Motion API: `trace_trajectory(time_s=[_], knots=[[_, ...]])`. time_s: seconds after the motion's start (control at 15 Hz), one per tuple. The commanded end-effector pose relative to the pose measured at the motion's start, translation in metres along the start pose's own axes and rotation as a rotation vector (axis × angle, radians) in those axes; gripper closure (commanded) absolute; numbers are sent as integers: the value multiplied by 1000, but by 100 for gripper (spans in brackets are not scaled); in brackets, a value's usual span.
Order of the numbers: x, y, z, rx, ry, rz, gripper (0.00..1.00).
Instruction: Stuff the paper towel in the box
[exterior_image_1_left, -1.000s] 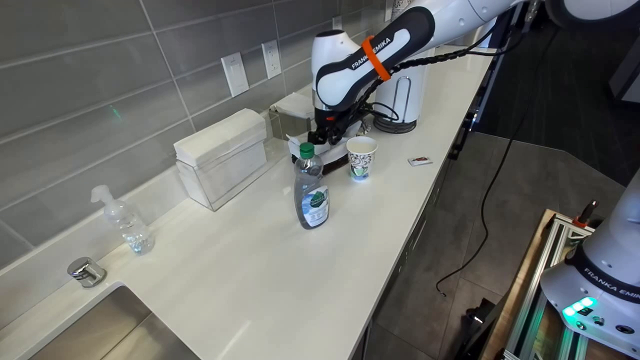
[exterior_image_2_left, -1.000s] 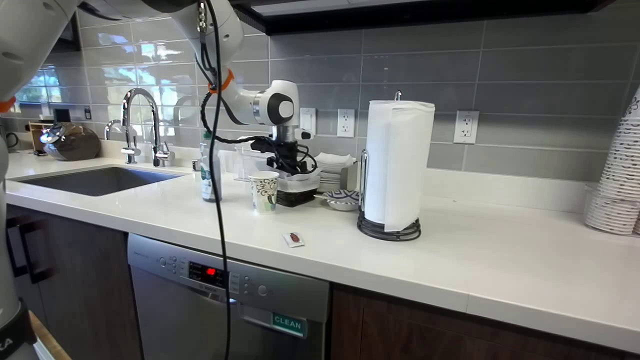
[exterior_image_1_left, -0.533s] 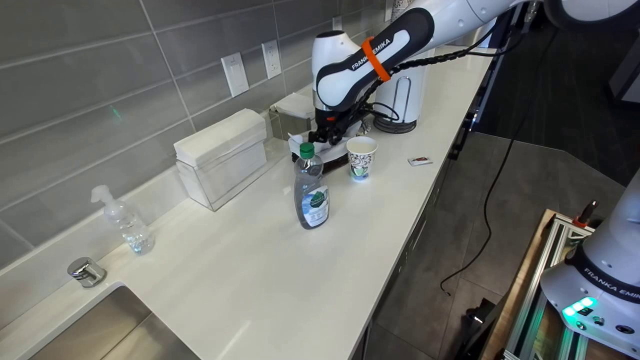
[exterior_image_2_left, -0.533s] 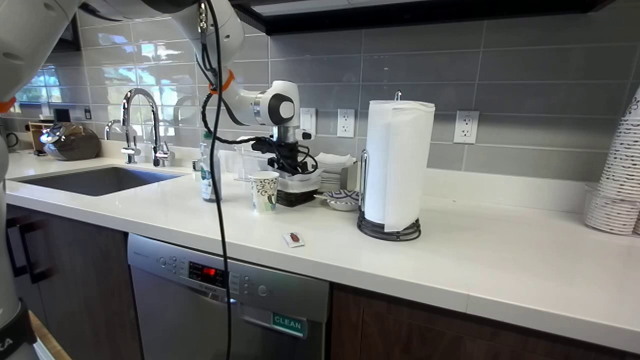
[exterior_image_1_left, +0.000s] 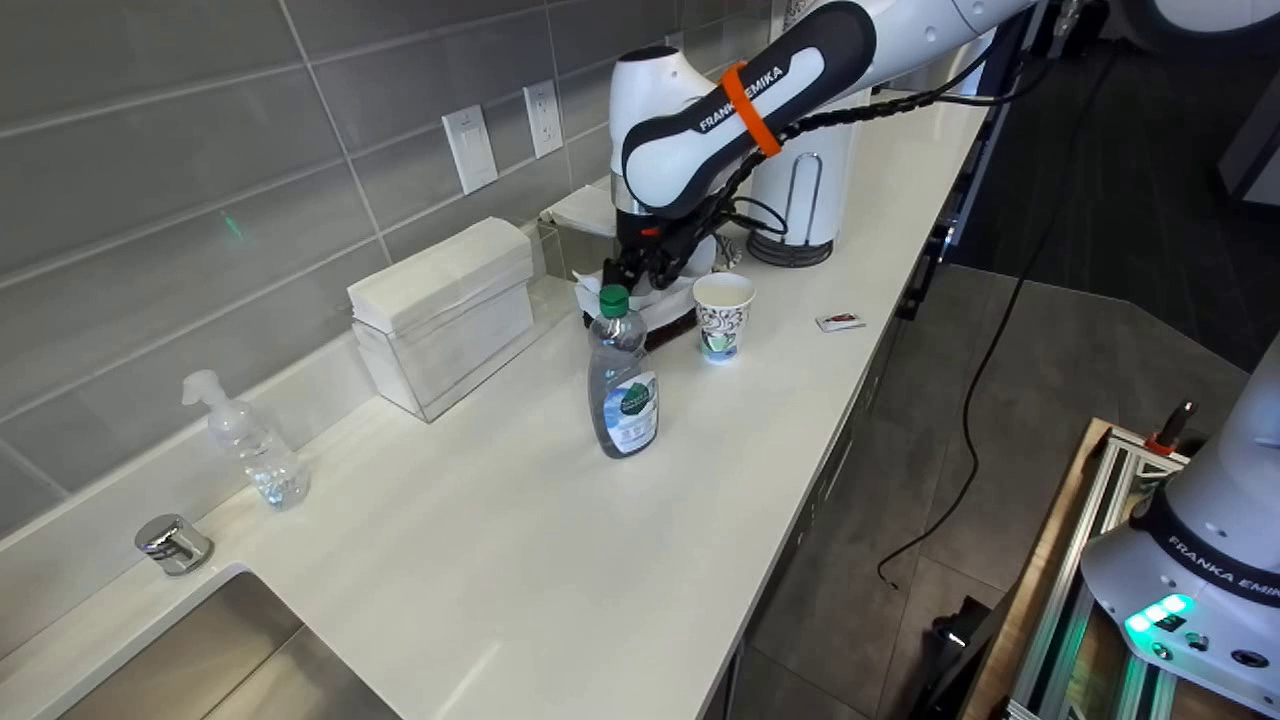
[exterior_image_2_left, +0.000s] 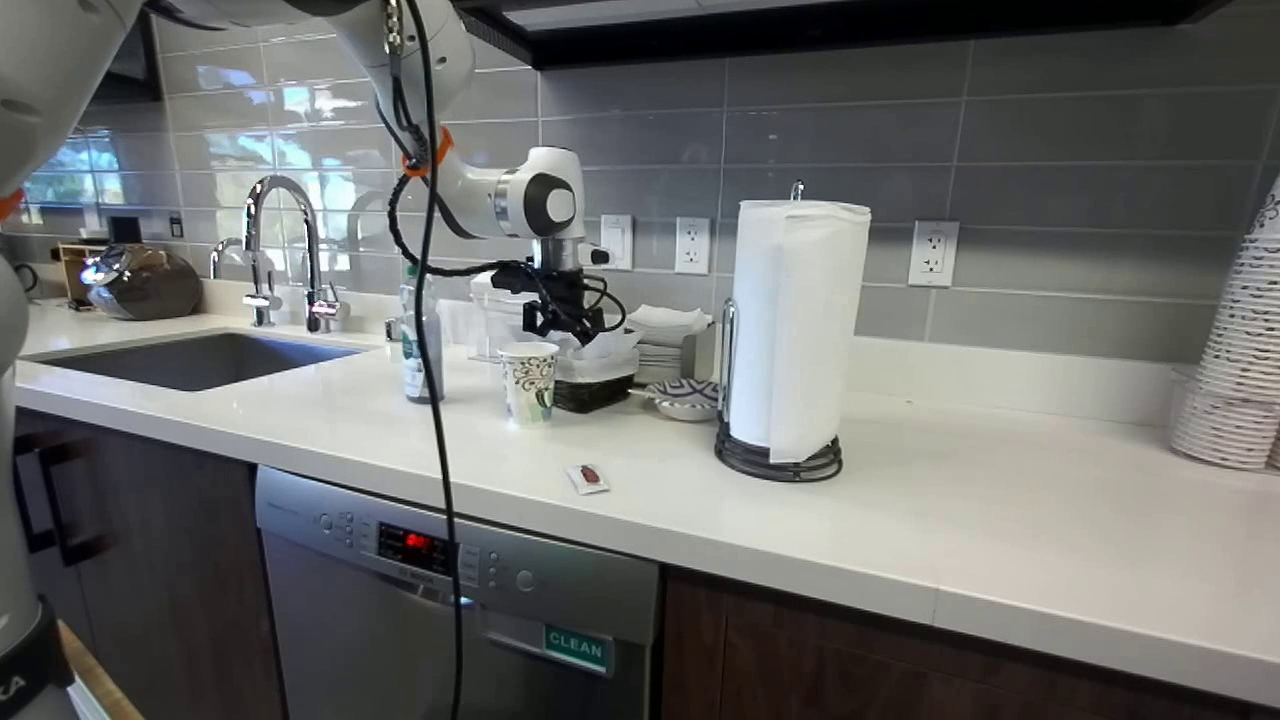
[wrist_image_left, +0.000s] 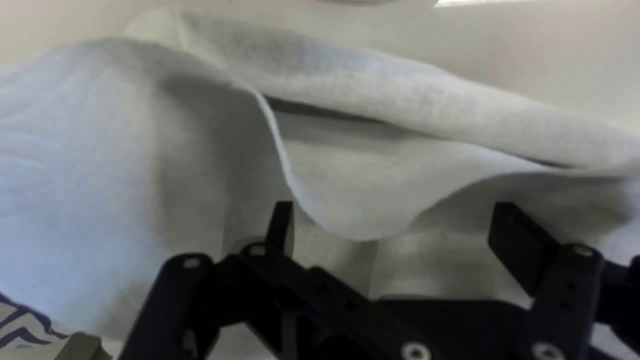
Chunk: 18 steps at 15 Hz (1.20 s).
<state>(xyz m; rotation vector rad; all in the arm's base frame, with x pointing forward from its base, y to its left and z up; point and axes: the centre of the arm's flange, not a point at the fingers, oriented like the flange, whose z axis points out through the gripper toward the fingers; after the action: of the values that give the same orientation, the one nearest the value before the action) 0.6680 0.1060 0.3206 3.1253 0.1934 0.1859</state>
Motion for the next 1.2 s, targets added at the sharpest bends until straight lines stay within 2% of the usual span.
trace_trajectory(time_s=[0.0,0.6,1.13], knots=[[-4,-11,-20,-40,19,-17,0],[-11,-13,-81,-62,98,10,0],[-50,-8,-121,-45,267,11,0]])
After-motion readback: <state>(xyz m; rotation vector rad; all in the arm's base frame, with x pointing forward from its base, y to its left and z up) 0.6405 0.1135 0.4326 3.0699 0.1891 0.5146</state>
